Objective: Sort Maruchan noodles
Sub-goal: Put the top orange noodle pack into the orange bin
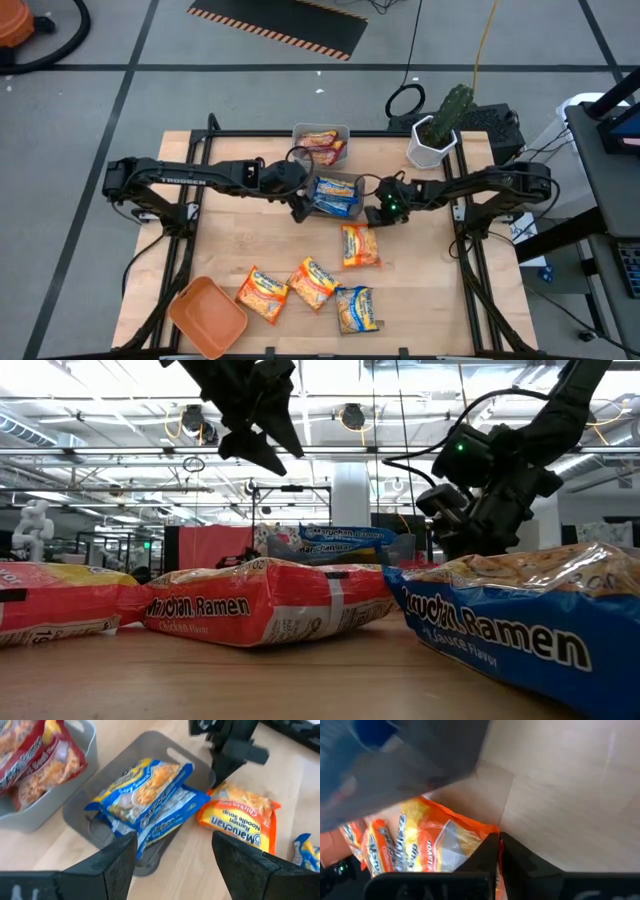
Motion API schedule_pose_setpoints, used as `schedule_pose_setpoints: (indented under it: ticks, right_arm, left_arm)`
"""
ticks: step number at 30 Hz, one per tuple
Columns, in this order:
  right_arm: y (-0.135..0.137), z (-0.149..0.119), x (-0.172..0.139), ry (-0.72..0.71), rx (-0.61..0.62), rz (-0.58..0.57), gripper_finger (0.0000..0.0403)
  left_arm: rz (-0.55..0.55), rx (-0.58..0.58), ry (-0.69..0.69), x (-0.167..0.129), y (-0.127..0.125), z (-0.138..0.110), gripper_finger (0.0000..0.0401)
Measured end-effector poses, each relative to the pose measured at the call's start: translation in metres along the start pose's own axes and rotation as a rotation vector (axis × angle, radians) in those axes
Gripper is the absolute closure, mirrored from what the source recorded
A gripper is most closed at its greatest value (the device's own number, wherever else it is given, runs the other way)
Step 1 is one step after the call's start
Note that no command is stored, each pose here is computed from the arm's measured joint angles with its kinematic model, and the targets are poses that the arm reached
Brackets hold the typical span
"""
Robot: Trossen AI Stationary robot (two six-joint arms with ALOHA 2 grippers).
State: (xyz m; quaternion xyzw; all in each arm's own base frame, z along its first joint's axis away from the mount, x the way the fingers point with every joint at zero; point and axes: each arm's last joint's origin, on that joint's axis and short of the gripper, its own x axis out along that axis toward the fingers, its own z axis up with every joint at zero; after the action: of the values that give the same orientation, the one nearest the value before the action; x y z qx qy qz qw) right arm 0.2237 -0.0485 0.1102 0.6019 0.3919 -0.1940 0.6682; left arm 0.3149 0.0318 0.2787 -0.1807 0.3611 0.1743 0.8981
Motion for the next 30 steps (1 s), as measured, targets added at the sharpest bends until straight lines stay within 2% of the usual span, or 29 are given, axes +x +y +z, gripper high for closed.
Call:
schedule_pose_setpoints:
  ticks: [4,11,15,22,30]
  right_arm:
    - [0.008,-0.004,-0.006,-0.035,0.010,0.037,0.0396]
    - [0.038,-0.021,-0.033,-0.157,0.023,0.209,0.0402]
    - [0.051,-0.033,-0.050,-0.238,-0.015,0.311,0.0402]
    - [0.079,-0.051,-0.078,-0.362,-0.131,0.590,0.0403]
    - [0.089,-0.058,-0.098,-0.496,-0.139,0.732,0.0403]
  left_arm:
    - [-0.002,0.004,0.023,0.000,0.000,-0.002,0.0139]
    - [-0.125,0.009,0.060,-0.004,-0.003,-0.002,0.0139]
    - [-0.166,0.018,0.026,-0.005,-0.006,0.001,0.0139]
    - [-0.289,0.136,-0.210,-0.009,-0.017,0.023,0.0139]
    - [-0.328,0.178,-0.357,-0.014,-0.021,0.035,0.0131]
